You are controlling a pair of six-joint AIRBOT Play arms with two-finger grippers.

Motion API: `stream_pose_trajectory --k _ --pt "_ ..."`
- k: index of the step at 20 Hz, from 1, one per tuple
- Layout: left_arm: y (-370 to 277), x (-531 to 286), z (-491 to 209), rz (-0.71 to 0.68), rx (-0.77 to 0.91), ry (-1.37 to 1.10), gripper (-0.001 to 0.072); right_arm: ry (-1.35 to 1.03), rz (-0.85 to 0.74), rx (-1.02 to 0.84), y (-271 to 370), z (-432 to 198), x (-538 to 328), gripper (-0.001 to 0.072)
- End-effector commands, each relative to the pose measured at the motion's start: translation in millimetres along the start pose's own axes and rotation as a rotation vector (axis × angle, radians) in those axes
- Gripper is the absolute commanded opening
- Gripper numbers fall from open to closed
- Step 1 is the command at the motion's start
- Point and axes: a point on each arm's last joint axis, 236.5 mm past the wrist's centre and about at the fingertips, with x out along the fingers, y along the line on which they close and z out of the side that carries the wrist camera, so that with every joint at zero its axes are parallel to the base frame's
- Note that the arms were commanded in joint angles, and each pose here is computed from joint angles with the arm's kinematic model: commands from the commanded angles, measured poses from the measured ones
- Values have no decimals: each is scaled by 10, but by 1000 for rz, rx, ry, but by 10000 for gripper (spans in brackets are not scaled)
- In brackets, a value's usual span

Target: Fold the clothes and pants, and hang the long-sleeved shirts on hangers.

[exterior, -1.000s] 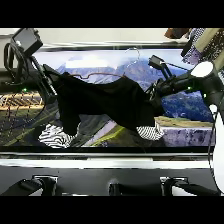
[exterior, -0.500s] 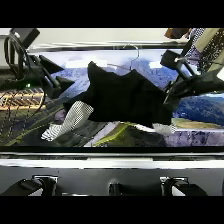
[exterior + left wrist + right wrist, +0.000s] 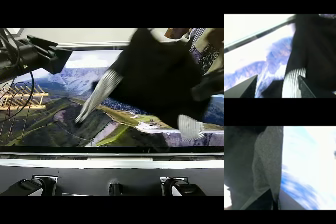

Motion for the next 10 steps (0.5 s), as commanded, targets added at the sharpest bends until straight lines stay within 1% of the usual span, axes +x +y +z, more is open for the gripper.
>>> stream_pose_trajectory --k 1,2,4,7,10 --pt "19 4 56 8 -69 -25 569 -25 -507 303 -1139 -208 -540 27" --pt "18 4 56 7 -69 -25 568 -34 -605 386 -1325 -290 -691 27" --pt "15 4 58 6 -71 -25 568 -28 -724 463 -1529 -410 -882 26" --pt "14 4 58 5 -71 -25 568 -24 -804 611 -1618 -578 -999 26" --pt "15 4 58 6 -71 -25 568 -40 -820 724 -1635 -606 -1016 26"
